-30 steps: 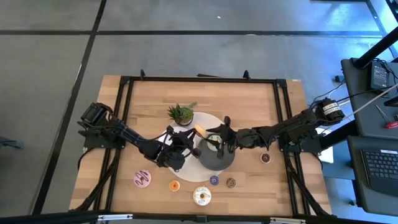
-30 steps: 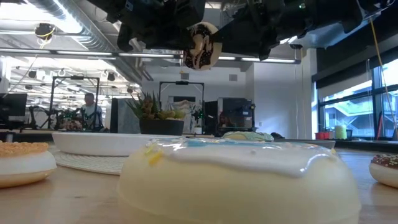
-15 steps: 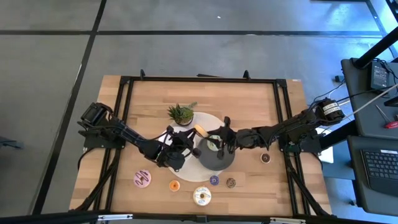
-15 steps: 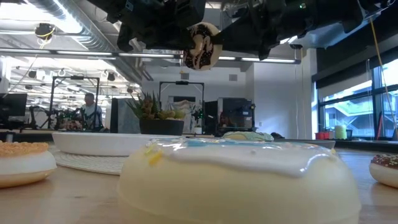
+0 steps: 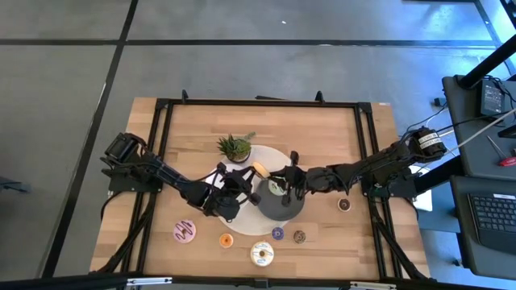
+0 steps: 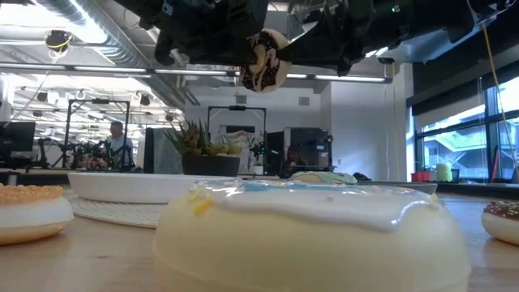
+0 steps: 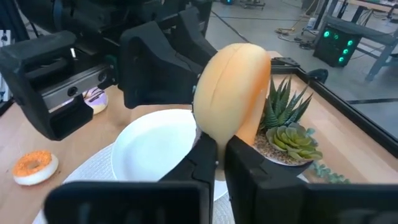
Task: Pick & Place donuts
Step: Put the large black donut on the gray plate
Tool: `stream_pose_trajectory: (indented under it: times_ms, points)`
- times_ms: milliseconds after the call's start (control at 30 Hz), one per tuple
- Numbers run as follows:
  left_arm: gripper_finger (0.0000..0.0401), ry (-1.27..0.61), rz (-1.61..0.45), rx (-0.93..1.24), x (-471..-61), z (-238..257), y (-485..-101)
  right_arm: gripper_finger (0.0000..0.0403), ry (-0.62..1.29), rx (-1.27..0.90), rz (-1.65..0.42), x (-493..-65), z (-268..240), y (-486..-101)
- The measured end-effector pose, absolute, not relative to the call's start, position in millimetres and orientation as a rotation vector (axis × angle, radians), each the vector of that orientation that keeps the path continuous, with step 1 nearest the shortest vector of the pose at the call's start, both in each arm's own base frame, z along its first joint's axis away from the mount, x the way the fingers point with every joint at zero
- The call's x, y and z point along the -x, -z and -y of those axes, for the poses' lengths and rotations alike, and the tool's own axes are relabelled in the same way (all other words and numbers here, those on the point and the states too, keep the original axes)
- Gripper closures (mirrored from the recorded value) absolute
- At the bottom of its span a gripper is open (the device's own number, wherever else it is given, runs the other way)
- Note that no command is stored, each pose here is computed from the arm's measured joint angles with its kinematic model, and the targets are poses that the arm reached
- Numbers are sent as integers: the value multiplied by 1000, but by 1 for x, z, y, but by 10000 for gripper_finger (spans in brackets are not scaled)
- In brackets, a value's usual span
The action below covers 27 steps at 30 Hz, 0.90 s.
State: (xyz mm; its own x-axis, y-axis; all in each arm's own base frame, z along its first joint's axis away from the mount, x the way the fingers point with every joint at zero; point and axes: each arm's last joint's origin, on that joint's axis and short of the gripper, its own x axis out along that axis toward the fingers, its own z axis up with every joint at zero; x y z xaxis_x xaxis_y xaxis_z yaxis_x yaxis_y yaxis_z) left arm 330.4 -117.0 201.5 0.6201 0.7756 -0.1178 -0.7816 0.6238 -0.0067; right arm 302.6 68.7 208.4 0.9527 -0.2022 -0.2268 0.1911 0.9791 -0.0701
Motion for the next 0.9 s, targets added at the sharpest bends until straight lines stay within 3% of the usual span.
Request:
stream_pose_trajectory:
  times_ms: [367, 667, 900]
  points:
    - [230, -810, -112, 3, -313, 152, -207, 379, 205, 27, -266, -289, -65, -223]
    - [227, -729, -96, -21, -291, 179, -224, 380, -156, -290, -590, -255, -61, -229]
    - [226, -708, -97, -15, -289, 183, -223, 380, -200, -390, -753, -259, -75, -190]
